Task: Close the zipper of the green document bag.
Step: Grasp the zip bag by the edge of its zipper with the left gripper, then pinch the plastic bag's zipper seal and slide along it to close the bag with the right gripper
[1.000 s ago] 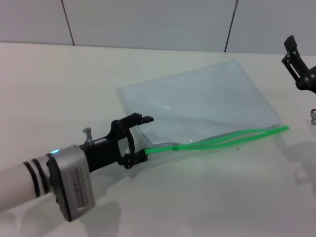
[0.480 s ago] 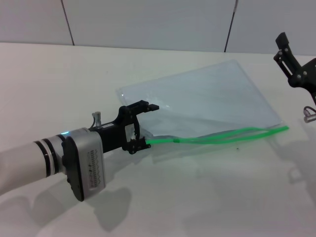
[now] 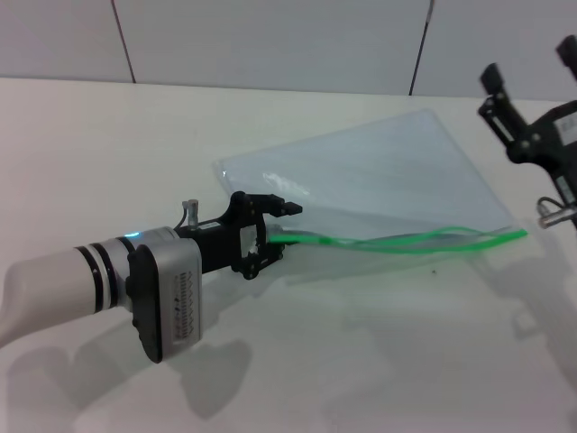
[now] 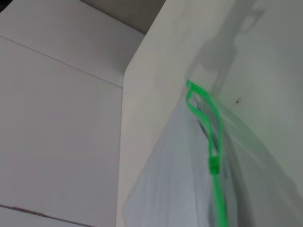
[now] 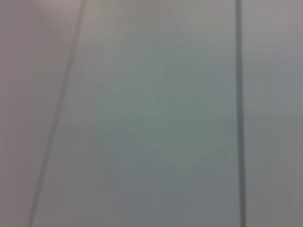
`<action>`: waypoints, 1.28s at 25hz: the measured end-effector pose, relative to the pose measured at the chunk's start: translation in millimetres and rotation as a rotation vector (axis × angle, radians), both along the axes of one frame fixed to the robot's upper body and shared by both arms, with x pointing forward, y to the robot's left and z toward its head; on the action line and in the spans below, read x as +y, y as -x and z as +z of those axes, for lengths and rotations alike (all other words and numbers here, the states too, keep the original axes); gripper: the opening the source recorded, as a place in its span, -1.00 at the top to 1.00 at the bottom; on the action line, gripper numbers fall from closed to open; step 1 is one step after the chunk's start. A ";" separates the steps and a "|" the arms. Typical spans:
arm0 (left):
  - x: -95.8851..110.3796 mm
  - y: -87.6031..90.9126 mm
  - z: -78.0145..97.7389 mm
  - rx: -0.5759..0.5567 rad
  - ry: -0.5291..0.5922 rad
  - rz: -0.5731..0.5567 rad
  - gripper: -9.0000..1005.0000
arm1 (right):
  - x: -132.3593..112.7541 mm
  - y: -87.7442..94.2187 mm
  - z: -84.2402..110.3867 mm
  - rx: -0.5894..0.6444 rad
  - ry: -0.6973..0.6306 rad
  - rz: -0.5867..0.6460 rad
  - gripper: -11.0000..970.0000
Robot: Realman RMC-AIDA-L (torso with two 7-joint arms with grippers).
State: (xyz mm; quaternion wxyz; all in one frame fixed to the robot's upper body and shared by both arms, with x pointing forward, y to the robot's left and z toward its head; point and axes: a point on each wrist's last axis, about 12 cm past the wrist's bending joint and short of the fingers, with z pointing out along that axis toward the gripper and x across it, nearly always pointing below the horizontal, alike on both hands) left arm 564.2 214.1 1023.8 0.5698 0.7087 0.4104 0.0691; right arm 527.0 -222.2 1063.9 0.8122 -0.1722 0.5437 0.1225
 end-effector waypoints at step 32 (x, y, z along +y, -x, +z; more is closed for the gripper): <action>2.1 4.0 0.8 -0.072 -0.002 -0.009 0.88 | 64.5 -5.9 -41.1 -0.028 0.839 0.519 -0.33</action>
